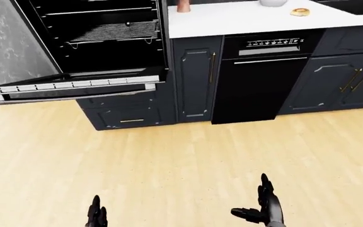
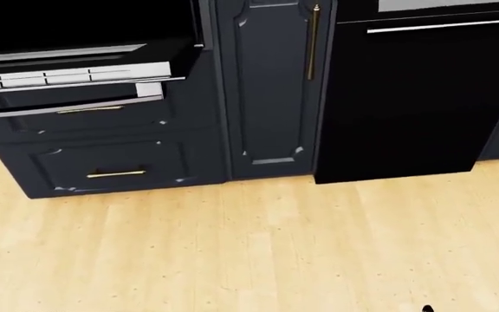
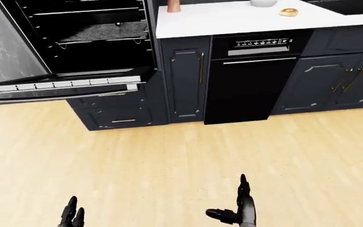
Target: Close the oven door.
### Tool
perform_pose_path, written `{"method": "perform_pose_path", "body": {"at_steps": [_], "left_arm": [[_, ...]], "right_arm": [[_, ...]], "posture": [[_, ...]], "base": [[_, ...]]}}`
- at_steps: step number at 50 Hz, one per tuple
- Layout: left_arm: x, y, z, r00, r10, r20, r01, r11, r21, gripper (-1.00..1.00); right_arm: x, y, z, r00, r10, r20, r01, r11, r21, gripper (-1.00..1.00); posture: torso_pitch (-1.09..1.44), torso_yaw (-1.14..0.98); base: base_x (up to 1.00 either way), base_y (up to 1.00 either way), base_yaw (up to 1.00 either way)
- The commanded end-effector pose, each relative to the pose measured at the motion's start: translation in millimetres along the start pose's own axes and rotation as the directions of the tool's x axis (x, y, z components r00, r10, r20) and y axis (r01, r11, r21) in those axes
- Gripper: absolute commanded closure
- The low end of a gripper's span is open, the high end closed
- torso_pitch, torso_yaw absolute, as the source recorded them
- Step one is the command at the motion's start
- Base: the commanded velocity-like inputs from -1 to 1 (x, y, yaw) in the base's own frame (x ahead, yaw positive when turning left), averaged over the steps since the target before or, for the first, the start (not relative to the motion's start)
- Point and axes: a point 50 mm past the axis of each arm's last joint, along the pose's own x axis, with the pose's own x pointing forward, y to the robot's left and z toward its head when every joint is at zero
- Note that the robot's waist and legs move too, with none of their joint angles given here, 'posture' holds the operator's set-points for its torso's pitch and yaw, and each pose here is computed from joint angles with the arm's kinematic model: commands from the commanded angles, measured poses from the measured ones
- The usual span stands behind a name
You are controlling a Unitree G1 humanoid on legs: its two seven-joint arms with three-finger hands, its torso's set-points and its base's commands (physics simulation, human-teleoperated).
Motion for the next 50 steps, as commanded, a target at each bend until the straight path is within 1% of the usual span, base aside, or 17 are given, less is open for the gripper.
{"method": "perform_pose_path", "body": {"at_steps": [1, 25, 50], "left_arm": [[5.4, -3.5, 9.0, 0.998, -0.018, 0.055, 0.018, 1.000, 0.012, -1.00], [5.8, -3.1, 9.1, 0.998, -0.017, 0.053, 0.017, 1.000, 0.009, -1.00], [6.3, -1.4, 9.9, 0.998, -0.017, 0.053, 0.016, 1.000, 0.005, -1.00]], "right_arm": [[6.4, -10.1, 14.5, 0.997, -0.032, 0.076, 0.033, 0.999, -0.005, -1.00], [6.8, -8.7, 14.6, 0.997, -0.023, 0.074, 0.023, 1.000, 0.001, -1.00], [6.8, -7.9, 14.7, 0.997, -0.018, 0.075, 0.019, 1.000, -0.011, -1.00]], "posture": [[0.00, 0.00], [0.00, 0.00], [0.00, 0.00]], "base": [[0.00, 0.32, 0.00], [0.00, 0.31, 0.00], [0.00, 0.32, 0.00]]}}
